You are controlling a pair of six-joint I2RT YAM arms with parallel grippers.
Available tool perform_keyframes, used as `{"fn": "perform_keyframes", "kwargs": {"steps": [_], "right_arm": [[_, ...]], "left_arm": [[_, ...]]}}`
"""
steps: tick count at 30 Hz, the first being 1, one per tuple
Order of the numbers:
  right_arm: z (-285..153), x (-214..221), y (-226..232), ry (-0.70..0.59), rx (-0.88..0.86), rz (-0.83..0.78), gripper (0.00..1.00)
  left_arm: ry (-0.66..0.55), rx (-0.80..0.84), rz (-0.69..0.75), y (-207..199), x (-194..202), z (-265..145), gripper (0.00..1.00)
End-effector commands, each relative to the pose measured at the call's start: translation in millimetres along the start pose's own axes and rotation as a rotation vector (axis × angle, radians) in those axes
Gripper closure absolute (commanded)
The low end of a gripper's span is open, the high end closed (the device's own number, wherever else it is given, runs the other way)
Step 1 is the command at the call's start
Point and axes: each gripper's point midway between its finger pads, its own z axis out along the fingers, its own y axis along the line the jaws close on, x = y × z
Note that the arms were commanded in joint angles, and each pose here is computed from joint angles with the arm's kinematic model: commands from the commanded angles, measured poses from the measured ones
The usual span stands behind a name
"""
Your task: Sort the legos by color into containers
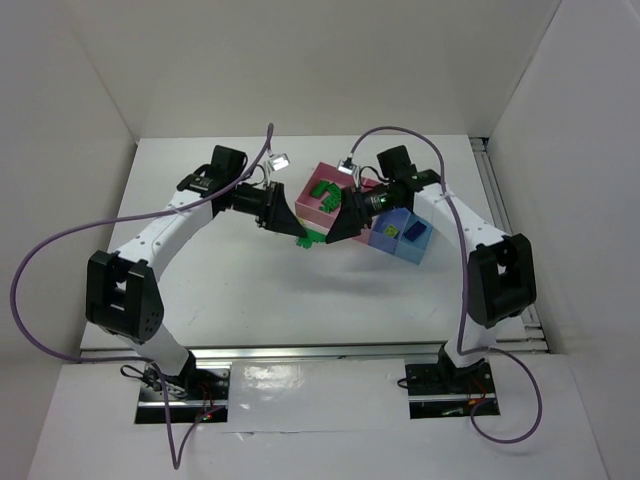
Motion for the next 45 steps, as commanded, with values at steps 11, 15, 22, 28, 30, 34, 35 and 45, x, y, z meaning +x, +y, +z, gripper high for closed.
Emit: {"fn": "perform_keyframes", "kwargs": {"steps": [11,15,22,28,30,34,35,45], "right_arm": [[30,-16,17,0.020,-0.146,-0.043,0.19],[32,-15,15,0.025,-0.146,-0.011,0.32],[34,-13,23,0.025,-0.192,-0.006,0.66],[21,-31,-24,-0.094,0.078,0.086,0.80],[19,-40,-26,-0.147,0.084,0.105,0.81],[12,-67,-40,-0.232,0.176,0.115,0.83],[11,-75,-40,-0.261,0.181,0.114,0.83],[-34,-125,-122,-0.552,0.695,0.257,0.79]], "left_arm": [[0.019,0.090,0.111,-18,-7,-2,1.00],[0.041,0.090,0.088,-11,0,0,1.00],[0.037,0.094,0.085,-10,0,-3,1.00],[0.022,0.070,0.080,-4,-3,-8,1.00],[0.019,0.047,0.058,2,-2,-10,1.00],[0.034,0.047,0.021,10,4,-6,1.00],[0.035,0.047,0.010,9,4,-6,1.00],[-0.013,-0.034,-0.009,21,-7,-17,1.00]]}}
